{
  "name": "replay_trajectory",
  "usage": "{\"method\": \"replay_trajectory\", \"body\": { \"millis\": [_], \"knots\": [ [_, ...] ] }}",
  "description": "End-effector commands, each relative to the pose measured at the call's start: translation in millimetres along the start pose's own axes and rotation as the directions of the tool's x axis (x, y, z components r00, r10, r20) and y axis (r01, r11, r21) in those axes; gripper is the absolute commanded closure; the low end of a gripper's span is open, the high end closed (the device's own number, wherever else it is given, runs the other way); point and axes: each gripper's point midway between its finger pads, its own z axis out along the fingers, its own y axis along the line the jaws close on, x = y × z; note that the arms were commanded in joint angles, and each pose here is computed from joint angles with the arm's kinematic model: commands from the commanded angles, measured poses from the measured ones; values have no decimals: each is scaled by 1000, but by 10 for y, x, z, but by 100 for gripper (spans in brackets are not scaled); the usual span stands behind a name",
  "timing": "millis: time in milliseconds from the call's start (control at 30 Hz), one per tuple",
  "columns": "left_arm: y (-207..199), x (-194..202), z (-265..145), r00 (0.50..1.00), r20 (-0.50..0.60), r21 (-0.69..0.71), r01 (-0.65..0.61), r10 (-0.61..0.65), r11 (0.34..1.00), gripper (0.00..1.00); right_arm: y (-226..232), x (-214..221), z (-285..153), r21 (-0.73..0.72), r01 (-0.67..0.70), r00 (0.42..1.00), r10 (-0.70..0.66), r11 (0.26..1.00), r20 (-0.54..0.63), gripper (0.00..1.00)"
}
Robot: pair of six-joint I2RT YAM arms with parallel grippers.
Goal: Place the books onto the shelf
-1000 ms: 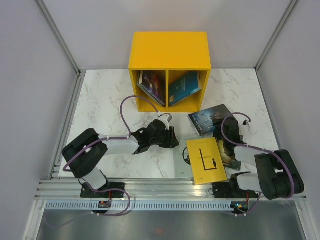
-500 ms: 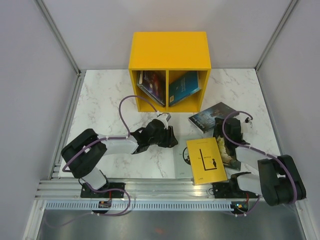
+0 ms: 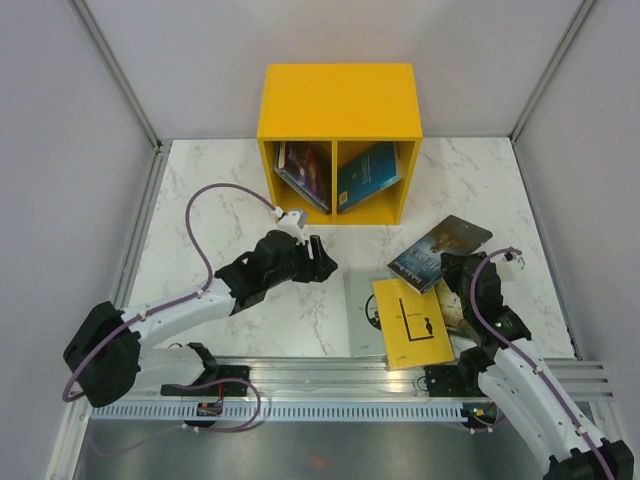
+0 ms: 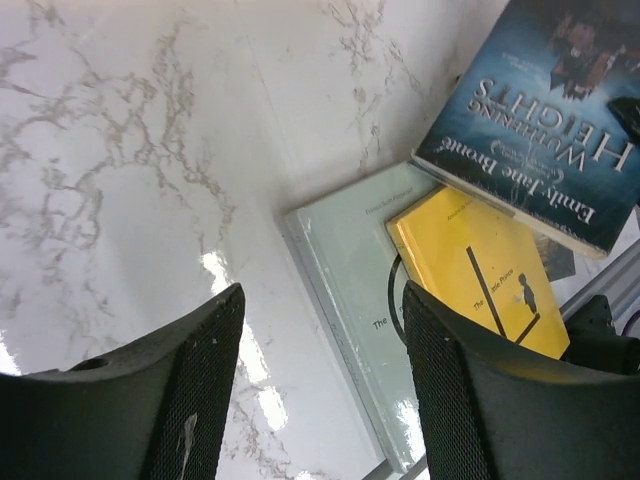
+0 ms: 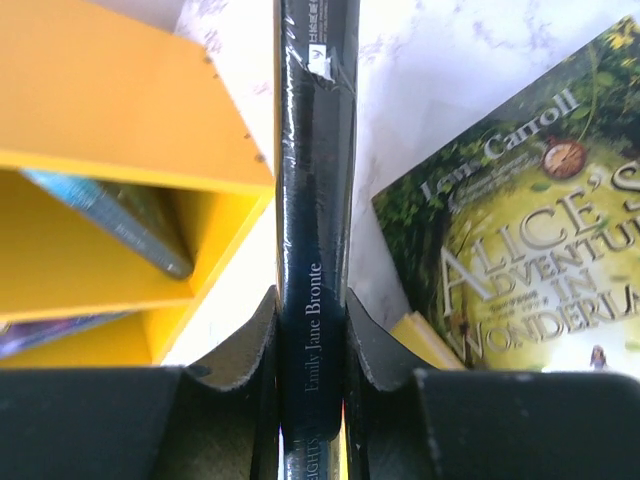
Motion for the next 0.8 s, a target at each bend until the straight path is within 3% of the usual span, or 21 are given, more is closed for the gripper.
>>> {"method": "replay_trajectory", "body": {
  "millis": [0,133,400,567,767],
  "knots": [
    [243,-26,-207,1000,8,-80,-21,21,997,31,595,-263,-289,-176,-47,998,55,983,40,100],
    [309,-73,-402,999,32,-96,-14,17,995,30,1070,-409,-537,-327,-72,995,89,942,37,100],
    [423,-70,-766,996,84,-123,-8,19,992,27,1931,-231,-854,-523,-5,1000,-7,853,-22,100],
    [475,-38,-865,995,98,-131,6,7,991,27,2179,115,-1015,-564,45,996,-78,825,-35,100],
    [511,-29,-950,994,113,-137,13,2,990,27,2450,235,-1062,-540,159,987,-149,826,63,100]
  ]
}}
